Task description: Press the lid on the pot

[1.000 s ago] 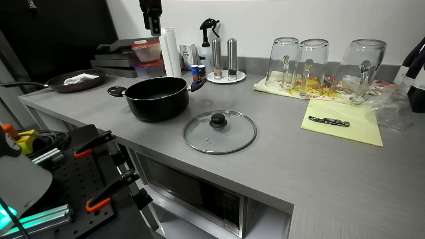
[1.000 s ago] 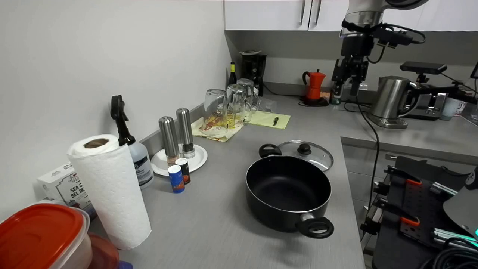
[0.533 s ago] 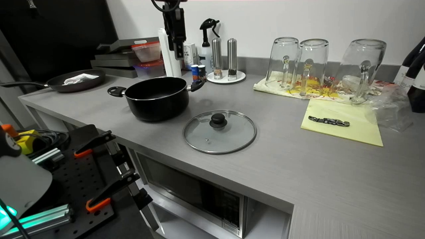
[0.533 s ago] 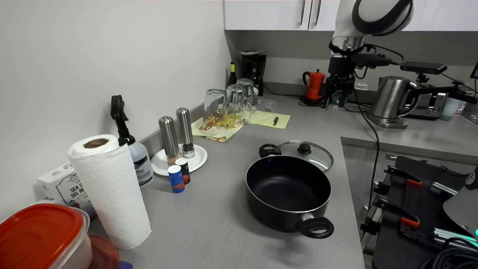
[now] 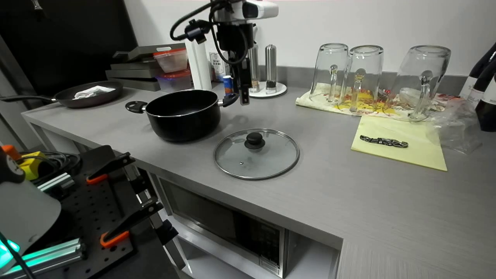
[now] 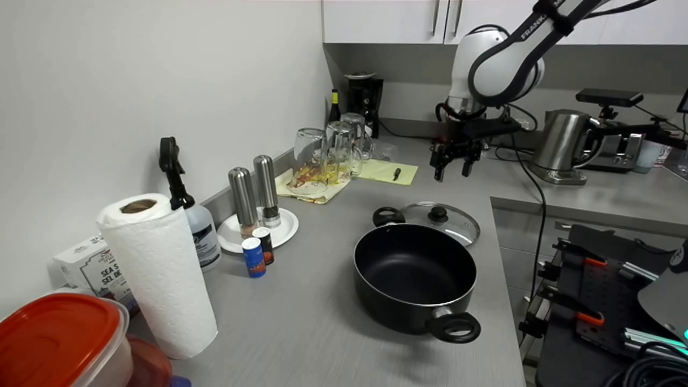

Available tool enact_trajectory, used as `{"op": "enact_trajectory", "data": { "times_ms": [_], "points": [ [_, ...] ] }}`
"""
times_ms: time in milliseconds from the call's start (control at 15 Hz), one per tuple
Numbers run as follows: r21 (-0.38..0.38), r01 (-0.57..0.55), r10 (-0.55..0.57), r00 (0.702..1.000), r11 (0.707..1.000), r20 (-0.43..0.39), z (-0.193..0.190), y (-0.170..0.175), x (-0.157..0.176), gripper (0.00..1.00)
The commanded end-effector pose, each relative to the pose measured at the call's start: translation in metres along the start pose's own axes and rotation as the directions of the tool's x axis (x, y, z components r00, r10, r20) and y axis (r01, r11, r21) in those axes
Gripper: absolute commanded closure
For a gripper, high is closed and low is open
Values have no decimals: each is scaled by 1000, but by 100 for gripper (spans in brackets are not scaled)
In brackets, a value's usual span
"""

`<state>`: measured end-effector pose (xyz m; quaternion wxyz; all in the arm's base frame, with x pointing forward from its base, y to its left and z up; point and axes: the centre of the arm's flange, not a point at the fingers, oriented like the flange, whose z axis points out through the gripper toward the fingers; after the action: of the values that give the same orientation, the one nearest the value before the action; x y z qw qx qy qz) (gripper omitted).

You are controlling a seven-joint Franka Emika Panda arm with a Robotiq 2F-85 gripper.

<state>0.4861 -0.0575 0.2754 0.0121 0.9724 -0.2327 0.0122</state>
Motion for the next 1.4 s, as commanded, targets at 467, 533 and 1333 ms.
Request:
{"op": "enact_trajectory", "data": {
  "times_ms": [467,533,1333],
  "points": [
    [-54,-81,83,996,995,19,88,-5,56,0],
    [-54,-79,80,996,995,27,92,-7,55,0],
    [-53,-75,79,994,996,78,112,-11,48,0]
  ]
}}
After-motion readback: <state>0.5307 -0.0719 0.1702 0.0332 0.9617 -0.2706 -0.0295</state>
